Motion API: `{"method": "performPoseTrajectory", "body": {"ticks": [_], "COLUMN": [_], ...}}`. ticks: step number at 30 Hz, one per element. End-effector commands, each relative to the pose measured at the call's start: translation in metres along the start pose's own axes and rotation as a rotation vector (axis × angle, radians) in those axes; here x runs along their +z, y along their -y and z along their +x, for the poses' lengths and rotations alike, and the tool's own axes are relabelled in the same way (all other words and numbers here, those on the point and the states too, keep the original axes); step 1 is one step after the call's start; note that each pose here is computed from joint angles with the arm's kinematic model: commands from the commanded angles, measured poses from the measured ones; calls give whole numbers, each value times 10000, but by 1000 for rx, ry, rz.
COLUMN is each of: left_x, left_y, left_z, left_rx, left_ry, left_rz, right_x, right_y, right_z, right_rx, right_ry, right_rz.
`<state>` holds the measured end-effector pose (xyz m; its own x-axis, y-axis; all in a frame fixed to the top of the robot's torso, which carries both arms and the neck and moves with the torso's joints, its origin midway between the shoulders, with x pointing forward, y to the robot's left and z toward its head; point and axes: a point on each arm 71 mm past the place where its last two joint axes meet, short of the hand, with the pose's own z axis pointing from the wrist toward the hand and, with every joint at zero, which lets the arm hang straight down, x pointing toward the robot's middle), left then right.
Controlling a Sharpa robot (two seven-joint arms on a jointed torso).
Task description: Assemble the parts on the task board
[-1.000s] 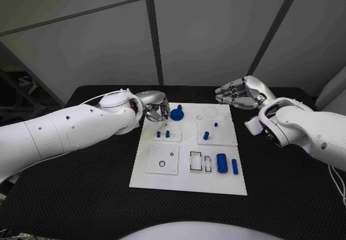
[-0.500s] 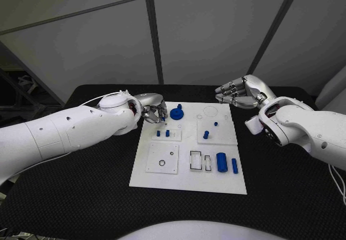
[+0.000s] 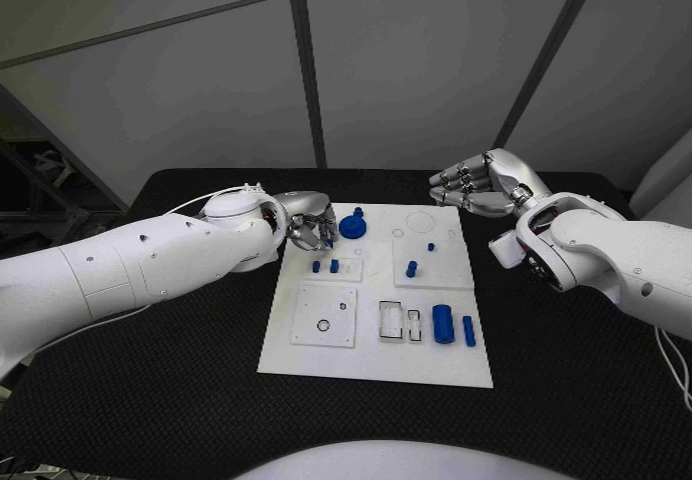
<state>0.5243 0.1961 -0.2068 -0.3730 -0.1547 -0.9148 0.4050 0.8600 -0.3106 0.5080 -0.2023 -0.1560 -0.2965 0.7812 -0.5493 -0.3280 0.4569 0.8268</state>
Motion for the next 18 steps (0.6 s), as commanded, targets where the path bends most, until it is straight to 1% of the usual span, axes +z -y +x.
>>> {"method": "performPoseTrajectory", "body": {"ticks": [1, 18], "left_x": [11, 27], "left_y": [16, 33], "left_z": [16, 44], "left_rx": [-8, -8], "left_ry": [-19, -36], "left_rz": [4, 4], "right_x": [7, 6], "right_y": [-24, -23], "right_z": [4, 3], "right_rx": [0, 0], "right_ry": [-4, -4], "right_rz": [-14, -14]}}
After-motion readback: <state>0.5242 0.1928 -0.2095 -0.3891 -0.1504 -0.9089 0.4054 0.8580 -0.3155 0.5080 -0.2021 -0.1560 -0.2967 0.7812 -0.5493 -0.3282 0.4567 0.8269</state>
